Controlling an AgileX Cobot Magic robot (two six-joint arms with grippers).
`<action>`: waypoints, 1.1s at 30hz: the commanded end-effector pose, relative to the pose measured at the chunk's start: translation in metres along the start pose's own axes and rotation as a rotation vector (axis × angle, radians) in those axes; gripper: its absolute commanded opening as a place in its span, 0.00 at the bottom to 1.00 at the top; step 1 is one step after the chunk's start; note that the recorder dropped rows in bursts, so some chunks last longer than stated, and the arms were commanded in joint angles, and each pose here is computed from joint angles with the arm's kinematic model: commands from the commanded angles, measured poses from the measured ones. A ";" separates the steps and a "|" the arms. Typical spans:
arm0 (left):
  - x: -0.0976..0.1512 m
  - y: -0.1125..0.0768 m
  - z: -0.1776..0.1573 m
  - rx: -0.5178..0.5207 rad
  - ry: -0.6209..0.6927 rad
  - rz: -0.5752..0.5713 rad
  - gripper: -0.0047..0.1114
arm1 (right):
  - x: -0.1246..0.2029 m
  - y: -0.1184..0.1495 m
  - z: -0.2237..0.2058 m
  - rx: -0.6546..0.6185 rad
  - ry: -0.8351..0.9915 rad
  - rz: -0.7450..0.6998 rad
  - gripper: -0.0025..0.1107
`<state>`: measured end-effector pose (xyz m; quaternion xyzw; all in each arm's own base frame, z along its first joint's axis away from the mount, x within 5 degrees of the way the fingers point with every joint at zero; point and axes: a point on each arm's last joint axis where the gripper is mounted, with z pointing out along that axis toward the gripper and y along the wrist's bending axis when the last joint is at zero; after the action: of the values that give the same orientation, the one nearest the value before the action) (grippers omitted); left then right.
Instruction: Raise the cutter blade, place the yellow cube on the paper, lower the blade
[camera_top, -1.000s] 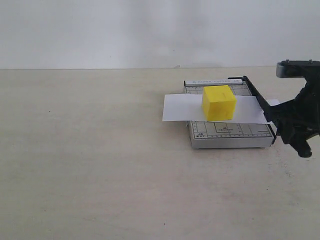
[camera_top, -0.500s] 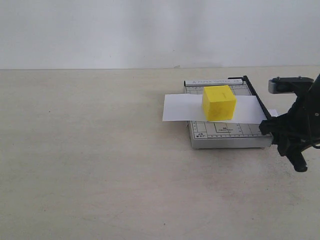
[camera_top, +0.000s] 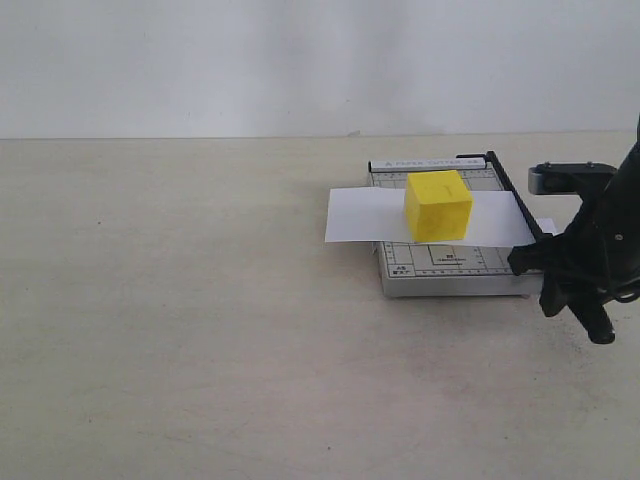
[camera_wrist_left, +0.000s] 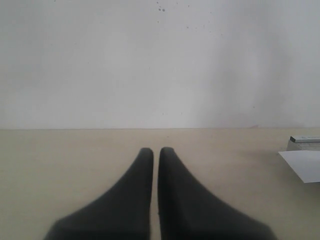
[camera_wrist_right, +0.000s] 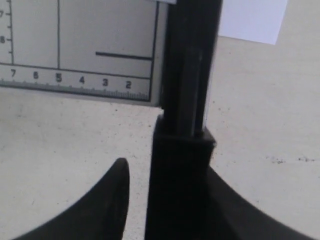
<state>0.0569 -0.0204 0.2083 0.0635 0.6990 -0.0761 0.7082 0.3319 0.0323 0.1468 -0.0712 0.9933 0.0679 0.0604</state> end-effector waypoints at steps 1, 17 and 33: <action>0.001 -0.001 0.000 0.013 0.008 -0.011 0.08 | 0.000 0.016 -0.001 -0.067 -0.013 0.056 0.35; 0.001 -0.001 0.000 0.013 0.008 -0.011 0.08 | 0.061 0.039 -0.172 -0.049 -0.483 0.068 0.34; 0.001 -0.001 0.000 0.013 0.008 -0.011 0.08 | 0.230 0.039 -0.079 -0.039 -1.049 -0.139 0.02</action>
<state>0.0568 -0.0209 0.2082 0.0649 0.6993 -0.0788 0.7075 0.0978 0.0249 0.2184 -0.0745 0.7811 0.0940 0.6127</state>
